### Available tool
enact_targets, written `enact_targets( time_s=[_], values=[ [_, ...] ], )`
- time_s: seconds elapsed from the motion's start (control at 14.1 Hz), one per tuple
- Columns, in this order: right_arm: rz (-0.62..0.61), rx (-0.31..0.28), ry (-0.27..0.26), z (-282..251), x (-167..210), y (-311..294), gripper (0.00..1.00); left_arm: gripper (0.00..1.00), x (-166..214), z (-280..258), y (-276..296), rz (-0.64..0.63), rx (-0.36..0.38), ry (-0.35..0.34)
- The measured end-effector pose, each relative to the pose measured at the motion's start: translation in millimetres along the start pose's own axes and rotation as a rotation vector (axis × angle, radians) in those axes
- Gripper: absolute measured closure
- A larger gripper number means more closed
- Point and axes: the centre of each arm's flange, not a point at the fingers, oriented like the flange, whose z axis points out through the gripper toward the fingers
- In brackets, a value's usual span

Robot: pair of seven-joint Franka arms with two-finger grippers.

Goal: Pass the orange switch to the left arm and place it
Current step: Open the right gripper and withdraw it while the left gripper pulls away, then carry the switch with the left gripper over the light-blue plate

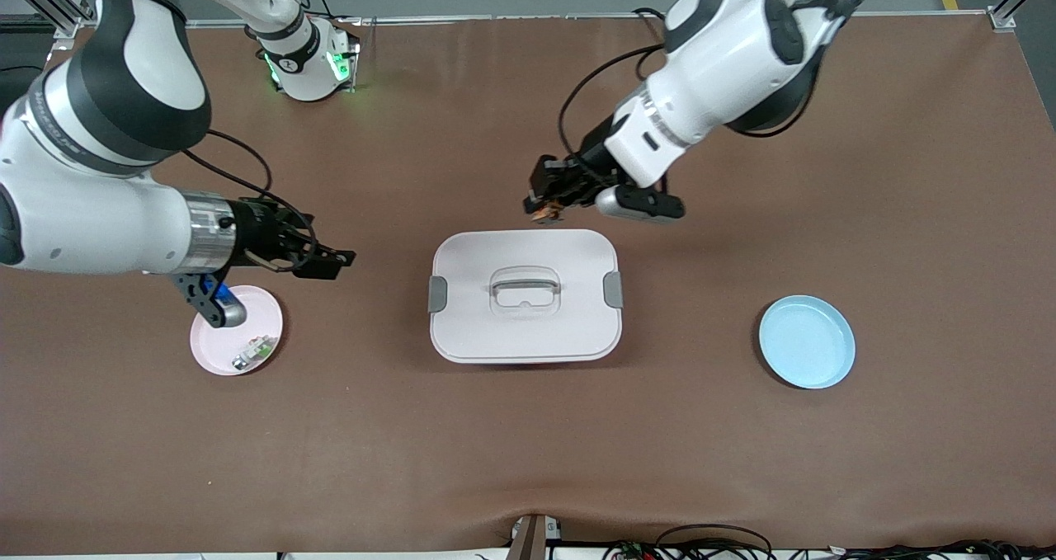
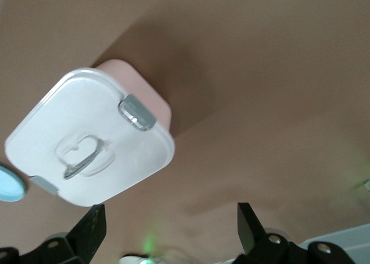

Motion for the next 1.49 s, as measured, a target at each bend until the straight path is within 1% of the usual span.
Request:
enact_targets(
  time_s=[0.14, 0.28, 0.43, 0.5, 0.57, 0.64, 0.71, 0.85, 1.0, 1.14, 1.28, 1.49],
  values=[
    [-0.089, -0.045, 0.042, -11.5, 7.1, 16.4, 0.0, 0.66, 3.7, -38.2, -14.0, -0.003, 0.071, -0.024],
    [-0.166, -0.076, 0.082, -25.1, 18.7, 34.8, 0.0, 0.66, 9.1, -73.2, -33.0, -0.027, 0.128, -0.048],
    [-0.241, -0.135, 0.131, -39.4, 28.9, 55.2, 0.0, 0.66, 18.9, -102.4, -59.5, -0.044, 0.178, -0.08],
    [-0.284, -0.171, 0.15, -45.2, 32.4, 63.8, 0.0, 0.66, 26.3, -114.2, -73.6, -0.045, 0.208, -0.077],
    [-0.332, -0.202, 0.167, -51.4, 36.3, 72.2, 0.0, 0.66, 33.4, -124.3, -88.0, -0.041, 0.254, -0.067],
    [-0.37, -0.222, 0.18, -58.0, 40.3, 80.8, 0.0, 0.66, 39.4, -131.7, -100.3, -0.04, 0.302, -0.055],
    [-0.393, -0.231, 0.188, -65.7, 45.5, 91.3, 0.0, 0.66, 45.0, -137.4, -111.0, -0.041, 0.346, -0.039],
    [-0.421, -0.23, 0.198, -79.5, 54.4, 110.8, 0.0, 0.66, 58.6, -151.7, -134.3, -0.035, 0.408, -0.011],
    [-0.422, -0.226, 0.208, -90.2, 60.1, 125.8, 0.0, 0.66, 76.5, -173.8, -168.9, -0.07, 0.442, 0.012],
    [-0.418, -0.257, 0.231, -97.9, 59.2, 132.8, 0.0, 0.66, 95.4, -203.1, -214.2, -0.148, 0.449, 0.04],
    [-0.441, -0.289, 0.252, -103.3, 57.1, 135.5, 0.0, 0.66, 107.5, -224.9, -254.7, -0.214, 0.463, 0.061],
    [-0.482, -0.29, 0.274, -112.6, 67.5, 153.0, 0.0, 0.66, 121.4, -239.4, -295.2, -0.272, 0.48, 0.097]
  ],
)
